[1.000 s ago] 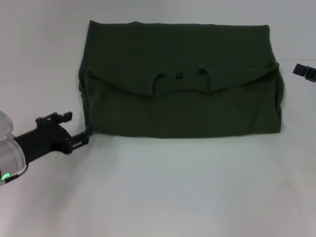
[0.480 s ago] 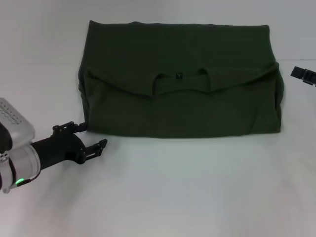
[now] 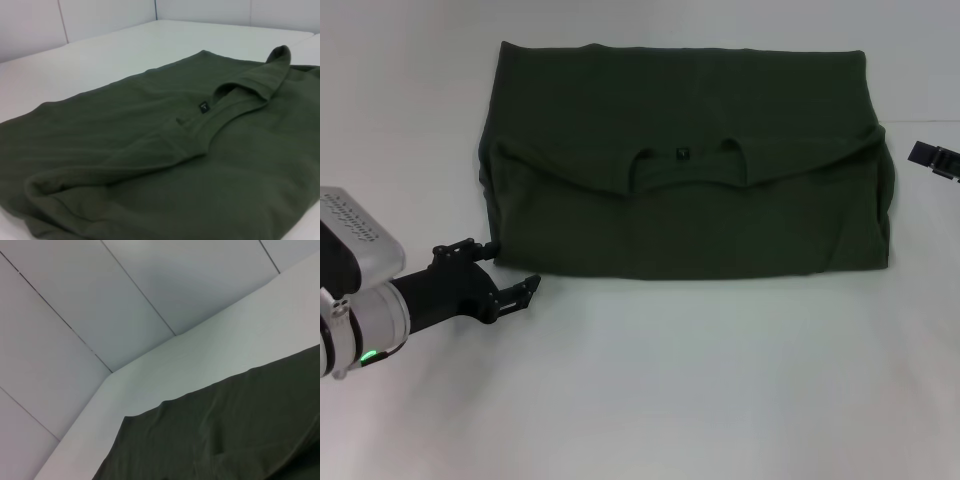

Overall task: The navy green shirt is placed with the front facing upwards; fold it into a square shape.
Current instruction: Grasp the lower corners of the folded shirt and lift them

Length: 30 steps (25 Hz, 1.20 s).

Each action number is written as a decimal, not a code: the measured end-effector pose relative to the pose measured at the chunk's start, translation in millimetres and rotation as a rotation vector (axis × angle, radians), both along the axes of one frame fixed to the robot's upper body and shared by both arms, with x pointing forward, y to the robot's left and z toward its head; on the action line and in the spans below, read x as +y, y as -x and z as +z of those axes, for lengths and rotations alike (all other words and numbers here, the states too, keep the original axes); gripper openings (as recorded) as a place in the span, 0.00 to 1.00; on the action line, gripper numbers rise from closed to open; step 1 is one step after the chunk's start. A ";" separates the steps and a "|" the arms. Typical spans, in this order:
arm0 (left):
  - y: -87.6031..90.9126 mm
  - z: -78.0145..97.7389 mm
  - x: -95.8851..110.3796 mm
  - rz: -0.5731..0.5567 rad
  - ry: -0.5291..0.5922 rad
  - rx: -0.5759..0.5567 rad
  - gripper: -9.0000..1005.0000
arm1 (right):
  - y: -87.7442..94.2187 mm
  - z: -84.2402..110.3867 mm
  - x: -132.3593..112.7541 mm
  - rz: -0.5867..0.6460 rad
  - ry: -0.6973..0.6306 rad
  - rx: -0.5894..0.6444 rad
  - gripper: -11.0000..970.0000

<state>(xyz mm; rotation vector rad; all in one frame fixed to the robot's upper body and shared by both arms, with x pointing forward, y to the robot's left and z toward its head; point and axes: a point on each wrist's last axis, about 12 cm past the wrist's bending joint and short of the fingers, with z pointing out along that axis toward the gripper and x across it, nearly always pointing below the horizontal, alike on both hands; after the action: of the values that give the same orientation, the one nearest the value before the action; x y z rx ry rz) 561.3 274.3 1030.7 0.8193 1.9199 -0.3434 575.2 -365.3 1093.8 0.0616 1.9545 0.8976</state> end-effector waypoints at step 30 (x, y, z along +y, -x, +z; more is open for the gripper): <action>-6.1 5.3 -3.1 -0.006 -0.004 -0.016 0.02 | 5.6 -7.1 -11.1 0.069 0.107 0.184 0.69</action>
<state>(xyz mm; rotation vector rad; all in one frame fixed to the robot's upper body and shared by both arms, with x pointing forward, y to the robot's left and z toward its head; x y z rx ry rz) 567.4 271.2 1036.1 0.8288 1.9039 -0.3354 569.6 -376.4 1086.7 0.0144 2.1845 0.8551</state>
